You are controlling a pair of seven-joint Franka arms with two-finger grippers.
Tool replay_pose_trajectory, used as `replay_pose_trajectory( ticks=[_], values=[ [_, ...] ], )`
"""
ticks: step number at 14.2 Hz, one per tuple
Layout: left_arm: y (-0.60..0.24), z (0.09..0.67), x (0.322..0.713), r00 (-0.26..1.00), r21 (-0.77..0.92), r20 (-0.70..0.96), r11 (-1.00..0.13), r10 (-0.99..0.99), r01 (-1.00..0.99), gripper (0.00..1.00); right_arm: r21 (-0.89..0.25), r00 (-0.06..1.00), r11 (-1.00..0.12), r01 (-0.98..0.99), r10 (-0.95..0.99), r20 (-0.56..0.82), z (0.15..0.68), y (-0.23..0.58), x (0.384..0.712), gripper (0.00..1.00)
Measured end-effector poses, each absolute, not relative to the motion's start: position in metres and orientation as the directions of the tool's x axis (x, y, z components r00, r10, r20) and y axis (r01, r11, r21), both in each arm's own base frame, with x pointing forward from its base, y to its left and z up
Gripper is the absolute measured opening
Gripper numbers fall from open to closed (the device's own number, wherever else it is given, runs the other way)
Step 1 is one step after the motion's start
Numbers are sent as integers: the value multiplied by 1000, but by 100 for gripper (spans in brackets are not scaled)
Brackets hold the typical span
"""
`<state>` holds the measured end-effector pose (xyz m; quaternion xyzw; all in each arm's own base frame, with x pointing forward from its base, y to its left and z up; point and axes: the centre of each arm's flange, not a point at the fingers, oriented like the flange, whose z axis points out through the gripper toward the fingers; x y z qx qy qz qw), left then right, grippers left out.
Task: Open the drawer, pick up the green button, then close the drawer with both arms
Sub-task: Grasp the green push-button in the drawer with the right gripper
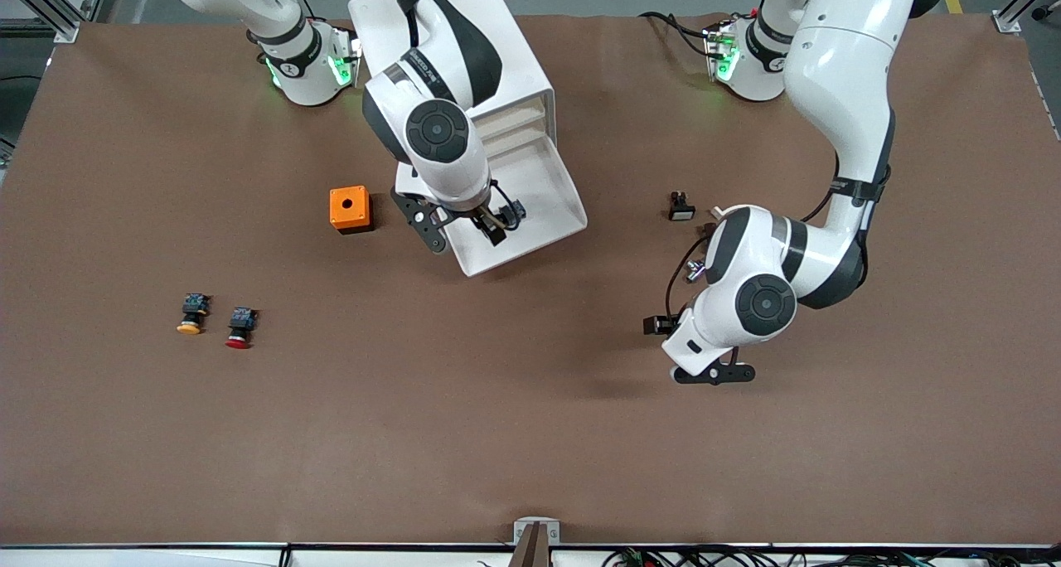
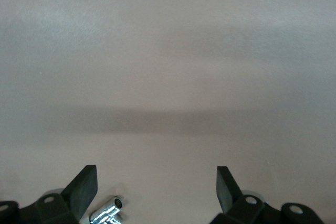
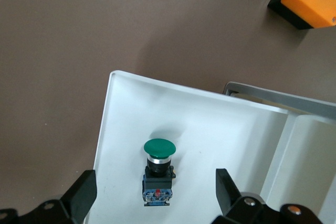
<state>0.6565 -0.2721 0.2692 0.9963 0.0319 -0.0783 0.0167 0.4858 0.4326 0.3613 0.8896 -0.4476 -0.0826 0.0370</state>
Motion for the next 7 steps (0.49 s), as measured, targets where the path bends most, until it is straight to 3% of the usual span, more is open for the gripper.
replay_pose_trajectory(
  ticks=[7],
  values=[
    [-274, 266, 655, 938, -14, -163, -951, 306, 308, 100, 132, 591, -598, -790, -801, -96, 300, 472, 454, 100]
  ],
)
